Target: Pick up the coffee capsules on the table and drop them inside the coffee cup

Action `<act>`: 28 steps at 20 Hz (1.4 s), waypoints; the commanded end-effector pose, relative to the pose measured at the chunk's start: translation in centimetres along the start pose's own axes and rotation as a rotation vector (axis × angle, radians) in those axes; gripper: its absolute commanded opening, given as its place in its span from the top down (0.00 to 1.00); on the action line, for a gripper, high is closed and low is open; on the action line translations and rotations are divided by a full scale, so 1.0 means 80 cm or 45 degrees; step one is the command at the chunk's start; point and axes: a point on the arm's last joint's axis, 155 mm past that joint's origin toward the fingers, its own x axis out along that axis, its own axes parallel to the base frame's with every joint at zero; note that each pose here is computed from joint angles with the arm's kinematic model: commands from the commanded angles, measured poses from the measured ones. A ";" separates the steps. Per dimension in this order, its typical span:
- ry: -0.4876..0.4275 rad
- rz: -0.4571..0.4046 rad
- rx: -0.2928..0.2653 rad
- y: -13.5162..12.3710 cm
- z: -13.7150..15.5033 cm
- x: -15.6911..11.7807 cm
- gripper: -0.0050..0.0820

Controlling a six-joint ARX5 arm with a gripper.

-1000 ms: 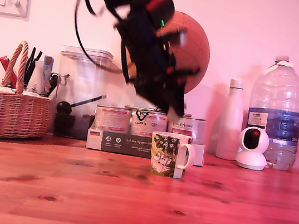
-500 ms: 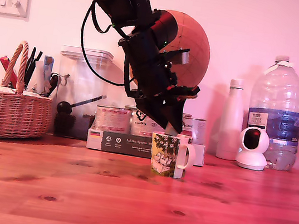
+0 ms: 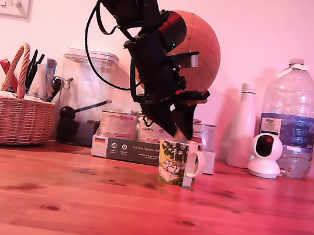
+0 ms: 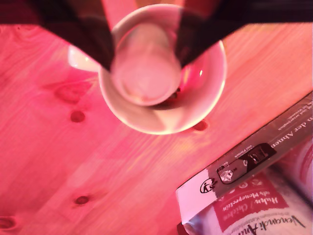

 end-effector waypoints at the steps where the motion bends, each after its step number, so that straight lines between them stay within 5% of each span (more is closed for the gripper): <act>1: 0.008 0.000 0.006 0.000 -0.004 0.010 0.19; 7: 0.025 -0.002 0.005 -0.001 -0.007 0.007 0.35; 13: 0.000 0.000 0.038 -0.006 0.011 -0.036 0.83; 16: -0.026 0.003 0.046 -0.009 0.024 -0.066 0.94; 28: -0.022 -0.011 0.008 0.008 0.025 -0.173 0.97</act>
